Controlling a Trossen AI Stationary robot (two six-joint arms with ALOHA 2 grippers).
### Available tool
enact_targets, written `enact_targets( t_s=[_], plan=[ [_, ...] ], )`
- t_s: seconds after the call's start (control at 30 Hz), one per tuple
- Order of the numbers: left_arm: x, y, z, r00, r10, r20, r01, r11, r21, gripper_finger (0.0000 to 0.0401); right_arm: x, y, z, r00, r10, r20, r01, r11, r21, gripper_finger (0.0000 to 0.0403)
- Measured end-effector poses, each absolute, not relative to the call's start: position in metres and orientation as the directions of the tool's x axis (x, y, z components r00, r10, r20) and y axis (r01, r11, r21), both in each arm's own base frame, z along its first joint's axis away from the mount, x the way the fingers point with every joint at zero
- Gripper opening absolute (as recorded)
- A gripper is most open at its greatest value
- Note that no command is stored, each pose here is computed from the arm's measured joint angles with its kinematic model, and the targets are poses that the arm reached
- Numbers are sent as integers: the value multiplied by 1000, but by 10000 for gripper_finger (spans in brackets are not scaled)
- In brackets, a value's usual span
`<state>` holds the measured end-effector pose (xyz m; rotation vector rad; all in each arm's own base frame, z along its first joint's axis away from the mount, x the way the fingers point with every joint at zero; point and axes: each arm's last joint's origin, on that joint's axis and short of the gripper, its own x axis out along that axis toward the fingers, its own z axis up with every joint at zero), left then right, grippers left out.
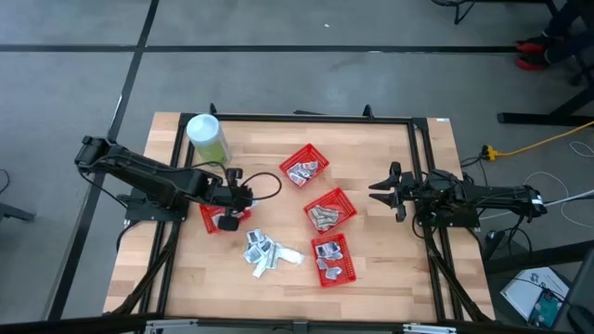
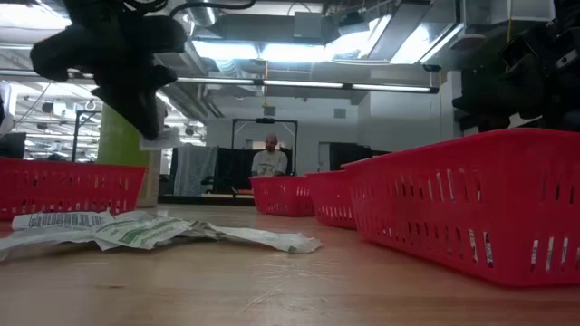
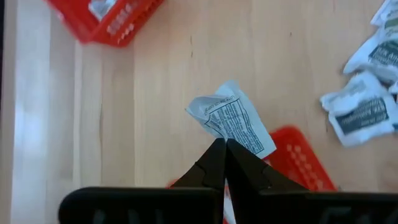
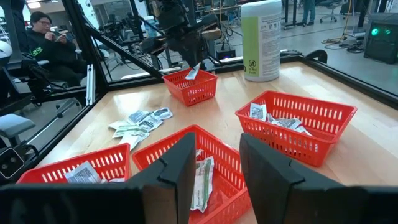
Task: Pick & Place First Aid Supplies
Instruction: Put the gray towelette pack into the red container
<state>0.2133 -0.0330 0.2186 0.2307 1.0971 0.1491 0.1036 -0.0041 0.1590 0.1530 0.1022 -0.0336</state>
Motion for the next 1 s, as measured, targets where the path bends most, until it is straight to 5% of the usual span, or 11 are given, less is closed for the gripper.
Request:
enact_targets(
  t_s=[0.43,1.0],
  plan=[
    [180,-26,221,234,273,-933,-202,953,228,2,104,-4,159,994,-26,-104,41,988,150,126],
    [179,-26,220,226,272,-935,-269,940,208,6,104,-4,159,994,-25,-105,41,988,150,126]
  ],
)
